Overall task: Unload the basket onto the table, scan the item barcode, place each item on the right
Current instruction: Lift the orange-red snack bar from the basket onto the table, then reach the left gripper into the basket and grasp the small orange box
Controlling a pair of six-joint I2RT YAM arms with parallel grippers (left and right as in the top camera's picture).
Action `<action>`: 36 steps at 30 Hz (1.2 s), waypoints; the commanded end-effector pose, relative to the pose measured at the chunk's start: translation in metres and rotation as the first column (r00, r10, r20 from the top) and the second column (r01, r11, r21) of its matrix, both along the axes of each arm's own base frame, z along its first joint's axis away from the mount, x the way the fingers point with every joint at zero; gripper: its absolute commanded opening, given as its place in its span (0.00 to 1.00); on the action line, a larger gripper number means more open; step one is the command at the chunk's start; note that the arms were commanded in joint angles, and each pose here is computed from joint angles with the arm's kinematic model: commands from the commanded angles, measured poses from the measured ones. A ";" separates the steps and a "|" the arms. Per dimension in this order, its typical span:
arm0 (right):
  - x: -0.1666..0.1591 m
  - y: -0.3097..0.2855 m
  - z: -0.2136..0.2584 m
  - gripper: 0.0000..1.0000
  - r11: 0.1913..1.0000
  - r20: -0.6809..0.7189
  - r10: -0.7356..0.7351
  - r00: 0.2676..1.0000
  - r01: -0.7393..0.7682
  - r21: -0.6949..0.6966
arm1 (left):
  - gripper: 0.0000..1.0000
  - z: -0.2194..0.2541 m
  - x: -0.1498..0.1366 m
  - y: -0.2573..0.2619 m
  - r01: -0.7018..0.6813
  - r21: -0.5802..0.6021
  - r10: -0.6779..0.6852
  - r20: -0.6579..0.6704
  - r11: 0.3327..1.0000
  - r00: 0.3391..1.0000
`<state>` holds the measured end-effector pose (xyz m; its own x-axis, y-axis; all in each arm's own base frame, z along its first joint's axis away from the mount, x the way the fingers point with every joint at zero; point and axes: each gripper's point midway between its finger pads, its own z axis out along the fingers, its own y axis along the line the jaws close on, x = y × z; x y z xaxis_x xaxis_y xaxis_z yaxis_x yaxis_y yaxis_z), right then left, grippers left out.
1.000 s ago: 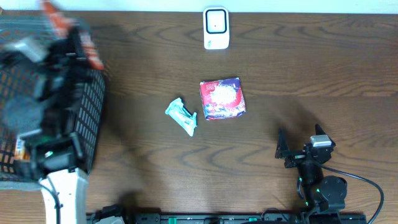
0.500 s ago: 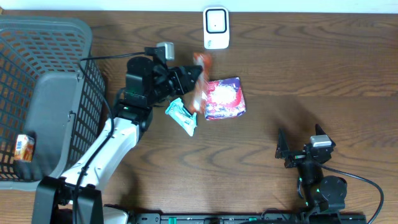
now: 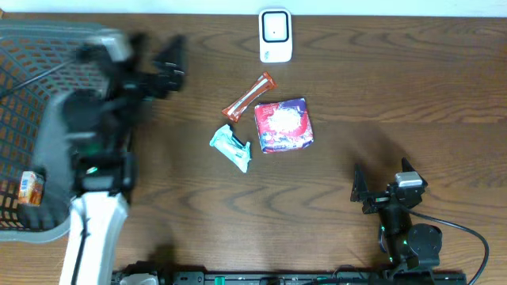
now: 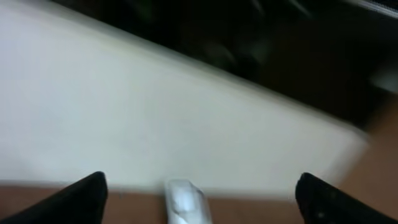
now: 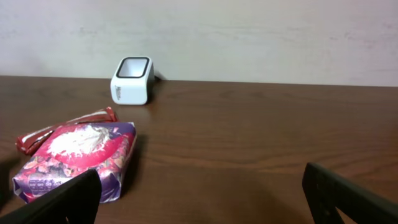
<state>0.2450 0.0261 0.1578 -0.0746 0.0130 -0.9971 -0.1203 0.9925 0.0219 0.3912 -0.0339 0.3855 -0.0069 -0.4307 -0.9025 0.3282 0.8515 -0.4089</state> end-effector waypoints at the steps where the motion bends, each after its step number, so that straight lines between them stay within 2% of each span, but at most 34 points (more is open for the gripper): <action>1: 0.000 -0.001 -0.001 0.99 1.000 0.000 -0.007 1.000 0.007 0.010 | 0.98 0.027 -0.023 0.089 -0.274 0.017 0.272 0.067 0.962 0.960; 5: 0.000 -0.001 -0.001 0.99 1.000 0.000 -0.007 1.000 0.007 0.010 | 0.98 0.009 -0.041 0.163 -0.470 0.127 0.476 -0.024 0.874 0.879; 9: 0.000 -0.001 -0.001 0.99 1.000 0.000 -0.007 1.000 0.007 0.010 | 0.98 -0.012 -0.058 0.205 -0.557 0.265 0.599 -0.116 0.787 0.792; 13: 0.000 -0.001 -0.001 0.99 1.000 0.000 -0.007 1.000 0.007 0.010 | 0.98 -0.046 -0.083 0.254 -0.684 0.428 0.800 -0.199 0.590 0.566; 14: 0.000 -0.001 -0.001 0.99 1.000 0.000 -0.007 1.000 0.007 0.010 | 0.98 -0.062 -0.095 0.269 -0.683 0.523 0.856 -0.225 0.510 0.466; 15: 0.000 -0.001 -0.001 0.99 1.000 -0.001 -0.007 1.000 0.007 0.011 | 0.98 -0.074 -0.104 0.277 -0.659 0.597 0.885 -0.238 0.458 0.400; 17: 0.000 -0.001 -0.001 0.99 1.000 0.000 -0.007 1.000 0.007 0.010 | 0.98 -0.103 -0.117 0.291 -0.541 0.746 0.918 -0.260 0.387 0.298; 19: 0.000 -0.001 -0.001 0.99 1.000 0.000 -0.007 1.000 0.007 0.010 | 0.98 -0.130 -0.127 0.298 -0.381 0.854 0.930 -0.279 0.354 0.238; 21: 0.000 -0.001 -0.001 0.99 1.000 0.000 -0.007 1.000 0.007 0.010 | 0.98 -0.165 -0.136 0.298 -0.164 0.916 0.920 -0.330 0.366 0.210; 23: 0.000 -0.001 -0.001 0.99 1.000 0.000 -0.007 1.000 0.007 0.010 | 0.98 -0.189 -0.142 0.295 -0.003 0.923 0.902 -0.376 0.385 0.213; 24: 0.000 -0.001 -0.001 0.99 1.000 0.000 -0.007 1.000 0.007 0.010 | 0.98 -0.195 -0.142 0.294 0.034 0.922 0.898 -0.382 0.385 0.217; 26: 0.000 -0.001 -0.001 0.99 1.000 0.000 -0.007 1.000 0.007 0.010 | 0.99 -0.199 -0.143 0.294 0.054 0.922 0.896 -0.386 0.384 0.218; 31: 0.000 -0.001 -0.001 0.99 1.000 0.000 -0.007 1.000 0.007 0.010 | 0.92 -0.213 -0.155 0.304 0.048 0.917 0.900 -0.399 0.397 0.174; 36: 0.000 -0.001 -0.001 0.99 1.000 0.000 -0.007 1.000 0.007 0.010 | 0.92 -0.257 -0.159 0.293 0.088 0.871 0.850 -0.490 0.483 0.193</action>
